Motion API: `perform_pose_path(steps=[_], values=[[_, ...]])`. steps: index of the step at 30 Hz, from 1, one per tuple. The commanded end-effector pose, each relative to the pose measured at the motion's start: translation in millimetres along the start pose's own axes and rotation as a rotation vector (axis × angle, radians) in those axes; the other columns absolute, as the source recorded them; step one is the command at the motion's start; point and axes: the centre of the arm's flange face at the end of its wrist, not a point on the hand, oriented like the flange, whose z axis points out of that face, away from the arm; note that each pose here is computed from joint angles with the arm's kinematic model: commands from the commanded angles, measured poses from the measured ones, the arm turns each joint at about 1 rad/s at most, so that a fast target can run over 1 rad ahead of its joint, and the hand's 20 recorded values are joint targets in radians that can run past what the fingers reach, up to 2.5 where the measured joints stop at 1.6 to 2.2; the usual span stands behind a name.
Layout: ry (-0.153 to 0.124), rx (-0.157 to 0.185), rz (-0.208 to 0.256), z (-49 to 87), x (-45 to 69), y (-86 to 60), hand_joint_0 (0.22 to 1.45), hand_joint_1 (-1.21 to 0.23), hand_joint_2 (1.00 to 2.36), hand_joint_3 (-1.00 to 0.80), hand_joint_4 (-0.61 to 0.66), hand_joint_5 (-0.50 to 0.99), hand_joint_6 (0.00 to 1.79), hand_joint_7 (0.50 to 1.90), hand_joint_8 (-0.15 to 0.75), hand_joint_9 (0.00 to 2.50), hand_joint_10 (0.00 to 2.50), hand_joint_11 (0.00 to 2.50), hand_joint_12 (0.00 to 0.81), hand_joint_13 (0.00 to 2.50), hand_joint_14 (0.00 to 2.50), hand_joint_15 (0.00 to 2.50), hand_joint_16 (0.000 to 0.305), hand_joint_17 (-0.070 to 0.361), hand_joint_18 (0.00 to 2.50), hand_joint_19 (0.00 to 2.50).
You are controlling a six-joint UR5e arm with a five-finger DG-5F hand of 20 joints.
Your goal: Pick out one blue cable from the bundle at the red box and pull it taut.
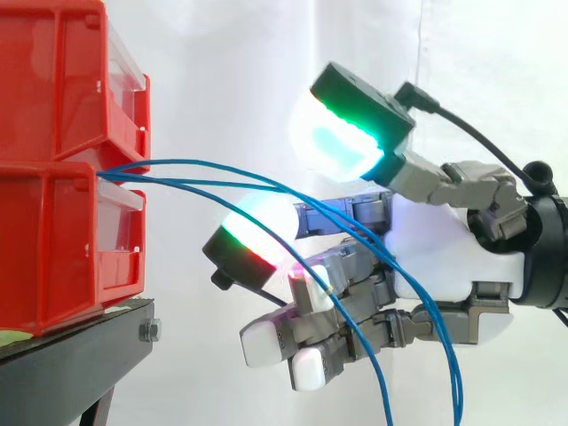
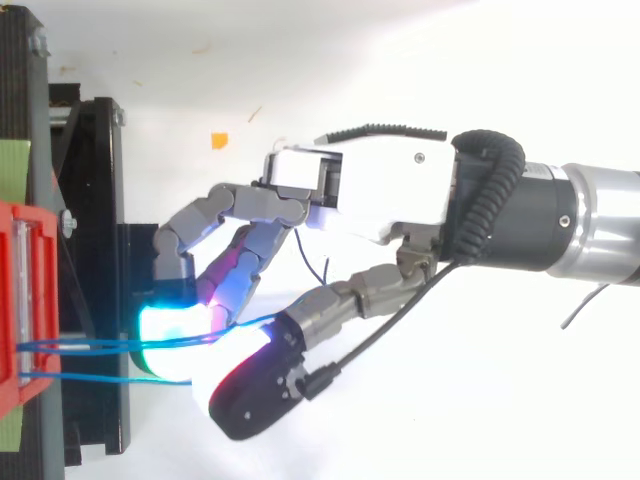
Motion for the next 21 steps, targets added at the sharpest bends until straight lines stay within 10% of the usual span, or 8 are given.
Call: perform_pose_path(steps=[1,21], values=[[-0.002,0.002,0.0,1.3,-2.0,3.0,0.54,-0.55,1.0,-0.5,0.1,-0.11,0.77,1.01,0.248,1.15,0.02,0.58,0.325,0.86,0.01,0.28,0.048,0.107,0.78,0.56],[0.0,0.006,-0.001,1.3,-1.7,2.1,0.61,-0.8,1.02,-0.27,0.08,-0.13,0.87,1.08,0.261,1.14,0.02,0.6,0.326,0.87,0.01,0.3,0.047,0.106,0.76,0.57]])
